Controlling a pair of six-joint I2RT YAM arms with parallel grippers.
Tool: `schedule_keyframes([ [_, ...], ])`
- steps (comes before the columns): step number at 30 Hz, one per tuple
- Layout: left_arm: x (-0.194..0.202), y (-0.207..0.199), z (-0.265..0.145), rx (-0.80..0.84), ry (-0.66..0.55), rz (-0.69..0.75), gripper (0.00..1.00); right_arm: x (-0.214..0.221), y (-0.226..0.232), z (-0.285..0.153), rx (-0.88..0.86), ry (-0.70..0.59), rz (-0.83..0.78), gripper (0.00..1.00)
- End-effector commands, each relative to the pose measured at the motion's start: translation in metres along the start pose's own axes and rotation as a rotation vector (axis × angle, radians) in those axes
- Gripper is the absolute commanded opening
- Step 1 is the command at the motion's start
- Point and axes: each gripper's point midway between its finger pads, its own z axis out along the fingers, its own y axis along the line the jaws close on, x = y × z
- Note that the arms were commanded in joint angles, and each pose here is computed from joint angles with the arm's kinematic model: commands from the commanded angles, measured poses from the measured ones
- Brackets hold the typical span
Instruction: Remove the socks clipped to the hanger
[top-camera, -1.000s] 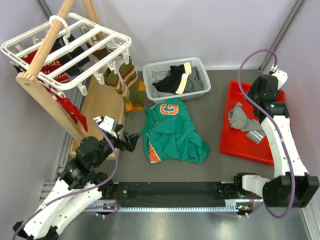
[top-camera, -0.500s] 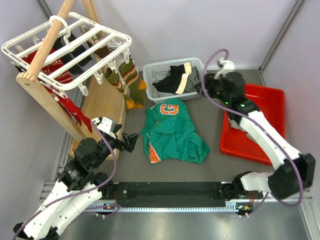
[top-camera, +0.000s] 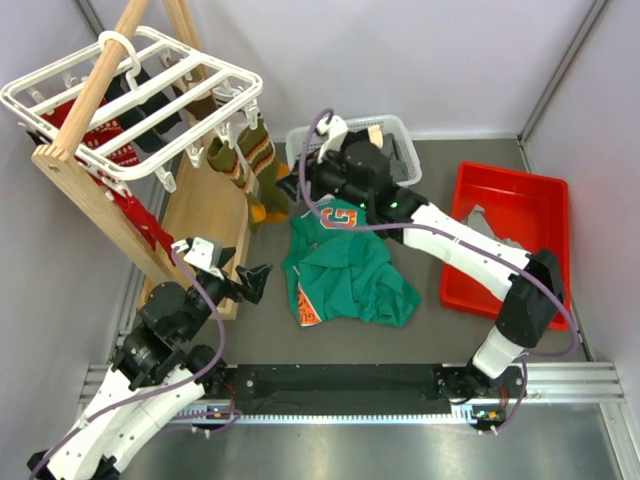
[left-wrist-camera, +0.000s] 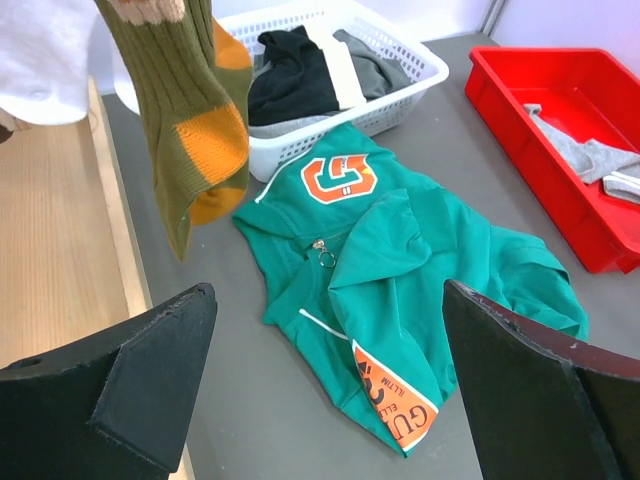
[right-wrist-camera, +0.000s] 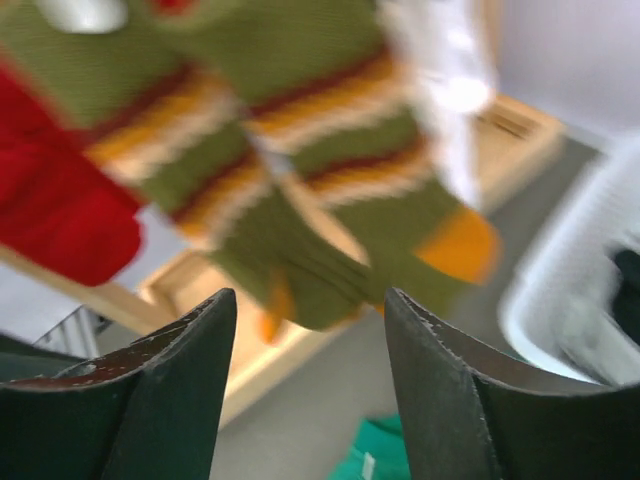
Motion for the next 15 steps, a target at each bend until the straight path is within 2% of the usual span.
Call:
schedule_keyframes([
  [1, -0.013, 0.004, -0.002, -0.022, -0.064, -0.001, 0.99, -0.043, 0.07, 0.016, -0.187, -0.163, -0.103, 0.63],
  [4, -0.015, 0.008, -0.003, -0.04, -0.073, -0.001, 0.99, -0.036, 0.089, 0.03, -0.223, -0.139, -0.124, 0.65],
  [12, -0.018, 0.011, -0.006, -0.054, -0.093, -0.007, 0.99, -0.026, 0.097, 0.057, -0.178, -0.133, -0.159, 0.65],
  [15, -0.018, 0.011, -0.006, -0.059, -0.092, -0.003, 0.99, -0.023, 0.095, 0.062, -0.151, -0.117, -0.154, 0.5],
])
